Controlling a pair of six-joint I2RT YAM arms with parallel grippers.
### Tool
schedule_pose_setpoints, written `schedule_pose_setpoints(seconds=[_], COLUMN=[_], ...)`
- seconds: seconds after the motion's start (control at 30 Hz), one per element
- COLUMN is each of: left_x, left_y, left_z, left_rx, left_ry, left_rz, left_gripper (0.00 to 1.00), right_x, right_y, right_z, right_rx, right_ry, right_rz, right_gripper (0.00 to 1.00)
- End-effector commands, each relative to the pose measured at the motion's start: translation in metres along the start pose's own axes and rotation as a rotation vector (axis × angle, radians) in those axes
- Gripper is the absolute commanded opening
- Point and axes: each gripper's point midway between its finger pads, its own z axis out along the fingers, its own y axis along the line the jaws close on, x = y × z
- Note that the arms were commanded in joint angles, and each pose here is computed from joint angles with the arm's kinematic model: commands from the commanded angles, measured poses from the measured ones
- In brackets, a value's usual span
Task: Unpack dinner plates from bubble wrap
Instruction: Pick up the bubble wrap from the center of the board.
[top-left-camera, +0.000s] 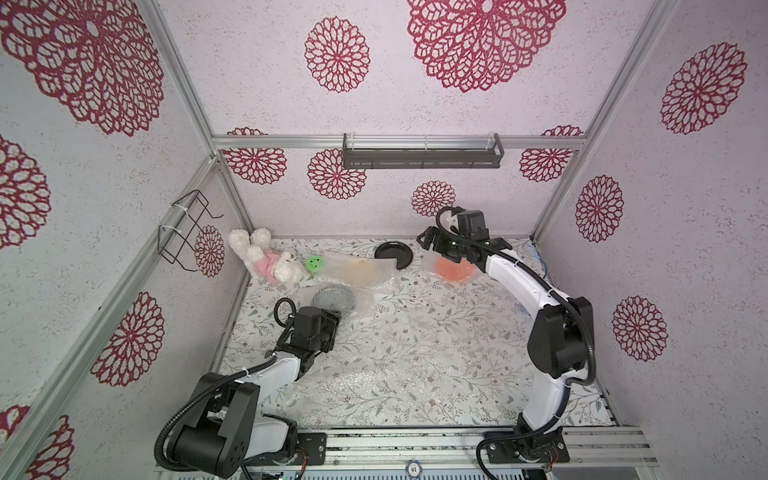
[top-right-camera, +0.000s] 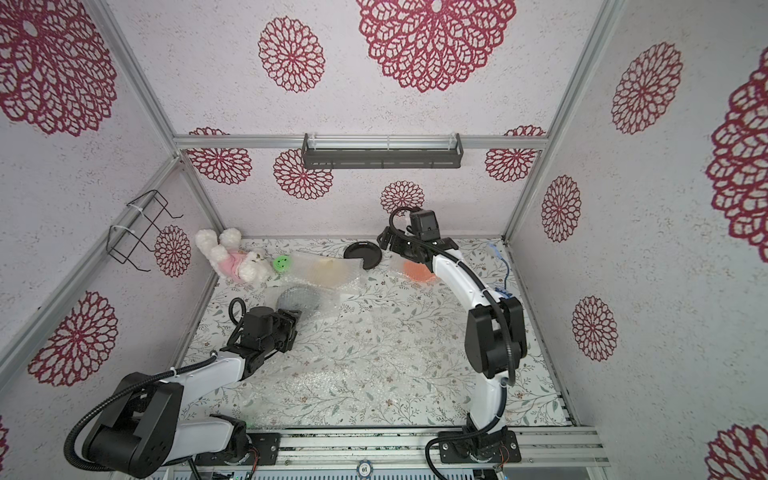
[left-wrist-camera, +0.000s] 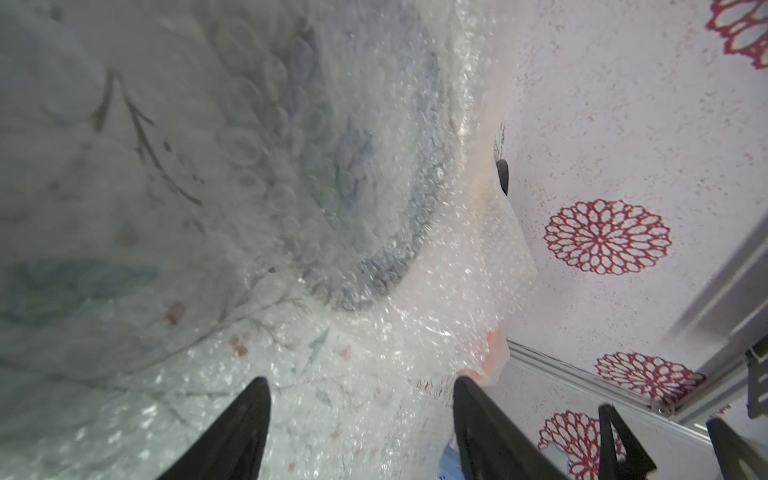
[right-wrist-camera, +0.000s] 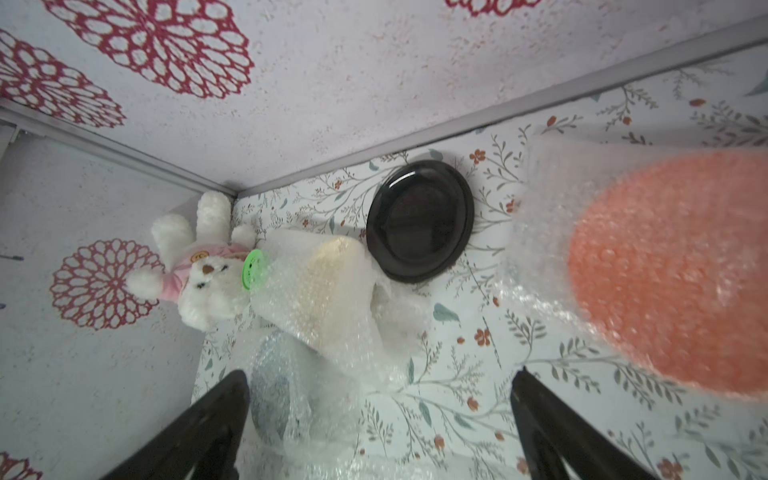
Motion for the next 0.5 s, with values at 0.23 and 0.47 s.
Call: schedule_pose_setpoints(seconds=[0.23, 0.47], left_x=[-0.022, -0.030], left_y=[-0.019, -0.003], left_z=[0.038, 0.044], left_rx=[0.039, -0.046], left_ry=[-0.055, -0.100], left_rz=[-0.117, -0.150], left_gripper=[0.54, 0.45], right_x=[0.044, 0.067], right_y=[-0.002, -0.011], right_z=[-0.074, -0.098], right_rx=[-0.061, -0.042], right_ry=[-0.053, -0.033], right_rz=[-0.071, -0.096], right_gripper=[0.99, 0.99])
